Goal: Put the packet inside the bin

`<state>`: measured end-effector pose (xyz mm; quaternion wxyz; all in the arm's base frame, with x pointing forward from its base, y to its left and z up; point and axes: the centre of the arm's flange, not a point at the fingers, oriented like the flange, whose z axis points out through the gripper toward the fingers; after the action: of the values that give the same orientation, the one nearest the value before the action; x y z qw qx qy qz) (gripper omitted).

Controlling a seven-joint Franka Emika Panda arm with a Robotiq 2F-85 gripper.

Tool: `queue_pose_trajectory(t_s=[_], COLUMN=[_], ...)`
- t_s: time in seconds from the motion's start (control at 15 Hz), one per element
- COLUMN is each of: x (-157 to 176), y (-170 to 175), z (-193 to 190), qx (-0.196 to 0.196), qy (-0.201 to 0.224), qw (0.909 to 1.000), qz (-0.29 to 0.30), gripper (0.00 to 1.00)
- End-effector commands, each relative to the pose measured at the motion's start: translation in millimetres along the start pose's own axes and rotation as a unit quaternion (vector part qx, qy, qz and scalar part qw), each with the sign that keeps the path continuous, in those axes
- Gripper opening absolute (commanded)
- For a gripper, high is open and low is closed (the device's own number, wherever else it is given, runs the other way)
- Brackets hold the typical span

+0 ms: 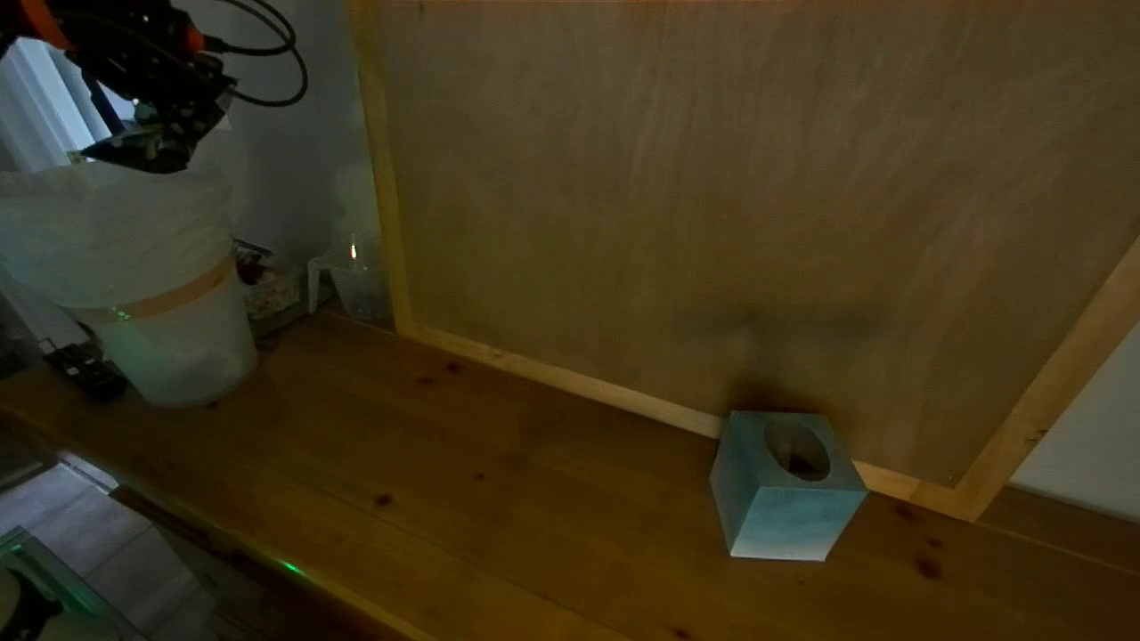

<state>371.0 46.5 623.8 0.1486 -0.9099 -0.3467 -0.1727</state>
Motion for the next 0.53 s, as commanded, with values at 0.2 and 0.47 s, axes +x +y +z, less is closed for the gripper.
queue_pose_trajectory(t_s=[0.2,0.47], x=[27,34], y=[-19,-21], z=[38,69], qx=[0.073,0.089], qy=[-0.094,-0.146], qw=[0.9924,0.9847], qz=[-0.033,-0.034], gripper=[0.02,0.02])
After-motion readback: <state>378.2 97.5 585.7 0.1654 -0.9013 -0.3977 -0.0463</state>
